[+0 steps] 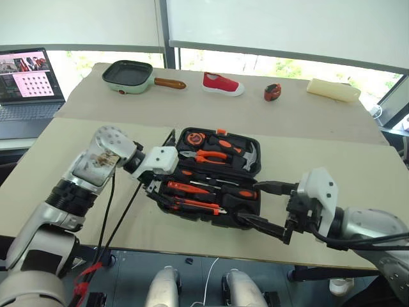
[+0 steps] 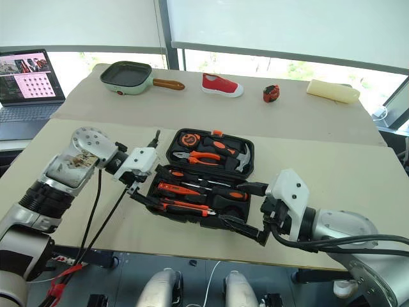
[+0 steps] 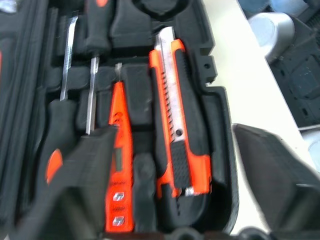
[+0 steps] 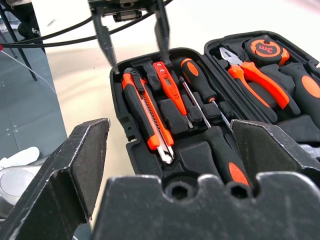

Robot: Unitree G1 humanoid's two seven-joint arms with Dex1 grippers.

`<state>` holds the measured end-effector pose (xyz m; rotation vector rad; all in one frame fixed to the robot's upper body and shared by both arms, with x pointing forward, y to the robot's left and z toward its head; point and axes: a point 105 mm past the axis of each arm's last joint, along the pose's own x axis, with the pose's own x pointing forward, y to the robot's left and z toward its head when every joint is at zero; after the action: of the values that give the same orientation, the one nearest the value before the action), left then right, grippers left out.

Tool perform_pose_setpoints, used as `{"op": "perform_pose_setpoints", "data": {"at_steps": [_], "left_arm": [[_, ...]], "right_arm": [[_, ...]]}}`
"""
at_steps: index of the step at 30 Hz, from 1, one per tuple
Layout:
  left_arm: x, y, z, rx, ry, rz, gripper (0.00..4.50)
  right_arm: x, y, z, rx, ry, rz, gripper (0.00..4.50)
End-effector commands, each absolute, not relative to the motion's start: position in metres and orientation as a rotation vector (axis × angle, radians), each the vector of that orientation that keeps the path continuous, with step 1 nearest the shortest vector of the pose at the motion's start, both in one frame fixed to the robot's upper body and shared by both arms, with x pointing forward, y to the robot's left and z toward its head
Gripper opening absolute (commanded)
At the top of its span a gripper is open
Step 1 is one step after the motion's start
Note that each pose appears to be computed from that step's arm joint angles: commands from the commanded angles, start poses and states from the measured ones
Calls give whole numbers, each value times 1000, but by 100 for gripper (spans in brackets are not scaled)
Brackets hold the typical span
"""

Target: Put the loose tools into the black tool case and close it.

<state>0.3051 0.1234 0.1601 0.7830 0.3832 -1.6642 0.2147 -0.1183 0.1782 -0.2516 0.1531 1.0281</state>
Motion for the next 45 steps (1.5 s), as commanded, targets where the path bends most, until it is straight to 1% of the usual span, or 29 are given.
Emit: {"op": "perform_pose_setpoints", "data": {"at_steps": [1, 4, 5, 6, 7, 12, 26, 31, 34, 35, 37, 39, 40, 42, 44, 45], "left_arm": [[298, 120, 160, 762, 353, -1684, 187], [293, 119, 153, 764, 360, -1703, 79], [292, 118, 151, 766, 361, -1706, 35], [291, 118, 150, 767, 362, -1708, 12], [291, 118, 148, 774, 370, -1710, 4], [294, 121, 136, 837, 401, -1680, 4], [292, 123, 104, 922, 432, -1679, 4], [299, 123, 113, 892, 389, -1644, 4], [301, 122, 133, 786, 322, -1628, 4], [301, 120, 143, 710, 300, -1620, 4], [301, 120, 161, 579, 254, -1601, 54], [301, 121, 173, 503, 213, -1583, 97], [301, 123, 181, 457, 176, -1558, 143], [301, 126, 193, 398, 117, -1519, 210], [298, 128, 199, 368, 98, -1503, 279], [297, 129, 201, 358, 101, -1501, 321]], "right_arm": [[215, -116, 186, -274, 105, 1042, 450], [214, -116, 186, -276, 107, 1046, 450], [214, -116, 186, -277, 108, 1047, 450], [214, -116, 186, -277, 108, 1048, 450], [214, -116, 186, -277, 109, 1049, 450], [214, -115, 185, -274, 111, 1050, 450], [212, -114, 185, -271, 115, 1046, 450], [212, -116, 184, -282, 126, 1044, 450], [214, -126, 181, -294, 145, 1000, 450], [215, -132, 180, -285, 159, 974, 450], [216, -151, 175, -269, 198, 898, 450], [215, -172, 169, -264, 239, 820, 450], [210, -195, 164, -247, 277, 742, 450], [196, -231, 158, -227, 336, 617, 450], [181, -254, 155, -220, 382, 540, 450], [174, -263, 153, -218, 402, 513, 450]]}}
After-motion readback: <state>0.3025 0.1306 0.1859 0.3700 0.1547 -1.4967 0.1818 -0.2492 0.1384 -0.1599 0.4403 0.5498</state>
